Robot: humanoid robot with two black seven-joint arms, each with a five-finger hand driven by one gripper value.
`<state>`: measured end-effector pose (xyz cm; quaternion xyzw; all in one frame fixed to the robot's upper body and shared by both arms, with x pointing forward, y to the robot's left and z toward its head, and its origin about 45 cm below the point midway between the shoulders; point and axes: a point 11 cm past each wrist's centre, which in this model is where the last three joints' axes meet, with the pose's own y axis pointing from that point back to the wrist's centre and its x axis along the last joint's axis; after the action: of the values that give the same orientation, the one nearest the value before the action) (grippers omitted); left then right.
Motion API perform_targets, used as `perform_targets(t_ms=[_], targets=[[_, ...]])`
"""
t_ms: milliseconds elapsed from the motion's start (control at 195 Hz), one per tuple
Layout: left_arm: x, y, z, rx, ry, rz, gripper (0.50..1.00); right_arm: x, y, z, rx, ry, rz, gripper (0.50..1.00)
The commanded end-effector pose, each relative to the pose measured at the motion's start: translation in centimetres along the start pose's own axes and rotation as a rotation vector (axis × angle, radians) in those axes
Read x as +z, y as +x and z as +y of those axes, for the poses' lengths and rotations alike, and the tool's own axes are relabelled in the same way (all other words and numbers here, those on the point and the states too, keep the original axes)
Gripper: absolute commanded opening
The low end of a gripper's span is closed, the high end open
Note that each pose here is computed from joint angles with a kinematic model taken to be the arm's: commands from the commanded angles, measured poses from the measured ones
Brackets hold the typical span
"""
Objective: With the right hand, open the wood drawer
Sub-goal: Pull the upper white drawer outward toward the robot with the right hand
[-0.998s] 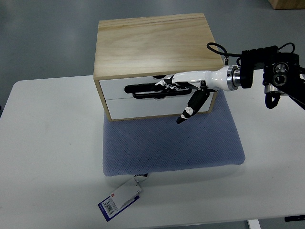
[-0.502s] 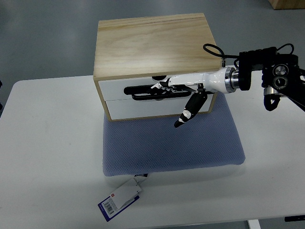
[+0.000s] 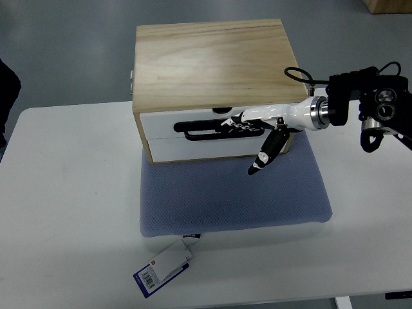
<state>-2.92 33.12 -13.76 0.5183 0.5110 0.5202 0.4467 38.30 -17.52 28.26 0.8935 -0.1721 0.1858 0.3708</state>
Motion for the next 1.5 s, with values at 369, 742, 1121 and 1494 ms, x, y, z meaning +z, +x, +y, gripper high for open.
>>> perform_targets(t_ms=[369, 742, 1121, 1494], targets=[[0.0, 0.0, 0.0, 0.0, 0.0, 0.0, 1.0, -1.1, -0.5, 0.1, -0.014, 0.02, 0.021, 0.95], [0.0, 0.0, 0.0, 0.0, -0.002, 0.0, 1.0, -2.0, -0.8, 0.6, -0.025, 0.044, 0.036, 0.95], [0.0, 0.0, 0.0, 0.0, 0.0, 0.0, 1.0, -2.1, -1.4, 1.9, -0.036, 0.028, 0.047, 0.95], [0.0, 0.0, 0.0, 0.0, 0.0, 0.0, 1.0, -1.5, -2.7, 2.8, -0.059, 0.011, 0.06, 0.95]])
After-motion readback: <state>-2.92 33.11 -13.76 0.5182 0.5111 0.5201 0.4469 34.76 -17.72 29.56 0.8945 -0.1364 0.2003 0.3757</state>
